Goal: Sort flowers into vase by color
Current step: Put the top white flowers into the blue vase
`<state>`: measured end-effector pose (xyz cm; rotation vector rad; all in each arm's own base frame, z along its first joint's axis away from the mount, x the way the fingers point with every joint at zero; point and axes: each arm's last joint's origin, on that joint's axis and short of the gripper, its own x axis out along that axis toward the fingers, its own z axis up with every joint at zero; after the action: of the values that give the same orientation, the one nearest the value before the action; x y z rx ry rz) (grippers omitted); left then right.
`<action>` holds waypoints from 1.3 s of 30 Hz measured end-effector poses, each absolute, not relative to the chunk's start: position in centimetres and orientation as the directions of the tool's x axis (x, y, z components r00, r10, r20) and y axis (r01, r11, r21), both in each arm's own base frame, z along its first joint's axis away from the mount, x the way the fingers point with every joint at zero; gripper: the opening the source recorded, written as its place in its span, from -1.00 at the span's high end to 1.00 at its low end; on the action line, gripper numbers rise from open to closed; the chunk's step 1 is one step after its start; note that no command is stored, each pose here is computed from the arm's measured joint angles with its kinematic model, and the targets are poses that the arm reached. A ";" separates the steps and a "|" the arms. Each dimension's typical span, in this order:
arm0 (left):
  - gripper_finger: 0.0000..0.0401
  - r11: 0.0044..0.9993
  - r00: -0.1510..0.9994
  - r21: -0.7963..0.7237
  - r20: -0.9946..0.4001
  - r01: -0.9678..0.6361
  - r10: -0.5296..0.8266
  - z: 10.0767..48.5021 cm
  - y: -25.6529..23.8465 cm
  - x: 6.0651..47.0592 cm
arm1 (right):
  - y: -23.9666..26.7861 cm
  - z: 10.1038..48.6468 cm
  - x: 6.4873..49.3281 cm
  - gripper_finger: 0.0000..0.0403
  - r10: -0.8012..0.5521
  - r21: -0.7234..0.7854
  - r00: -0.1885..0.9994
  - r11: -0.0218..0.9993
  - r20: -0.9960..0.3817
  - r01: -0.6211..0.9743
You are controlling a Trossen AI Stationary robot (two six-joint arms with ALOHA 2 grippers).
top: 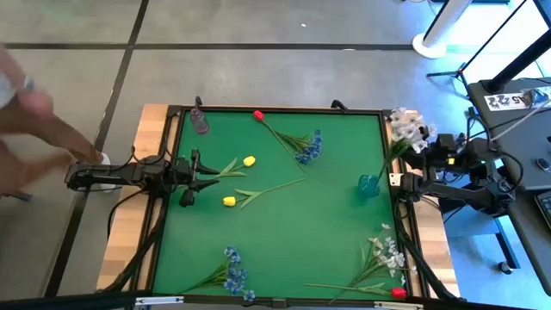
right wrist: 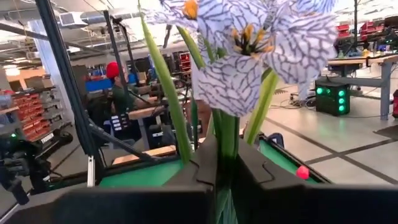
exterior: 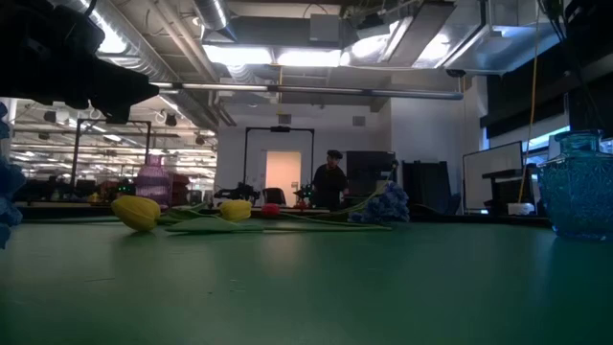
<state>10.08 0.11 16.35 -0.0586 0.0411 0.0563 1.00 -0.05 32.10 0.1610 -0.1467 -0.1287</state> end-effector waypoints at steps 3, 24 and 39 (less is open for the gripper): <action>0.38 0.997 0.998 -0.057 -0.043 -0.058 0.055 16.4 0.1 10.1 | -0.1 31.5 1.4 0.92 -0.130 0.138 0.985 0.984 0.115 0.114; 0.38 0.997 0.998 -0.057 -0.043 -0.058 0.055 16.4 0.1 10.1 | 0.0 31.0 1.4 0.91 -0.100 0.044 0.993 0.994 0.059 0.098; 0.38 0.997 0.998 -0.057 -0.043 -0.058 0.055 16.4 0.1 10.1 | 0.0 31.4 0.7 0.91 -0.145 -0.012 0.988 0.989 0.056 0.146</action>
<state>10.08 0.11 16.35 -0.0586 0.0412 0.0564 0.71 -0.01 31.43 -0.0162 -0.0547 -0.1460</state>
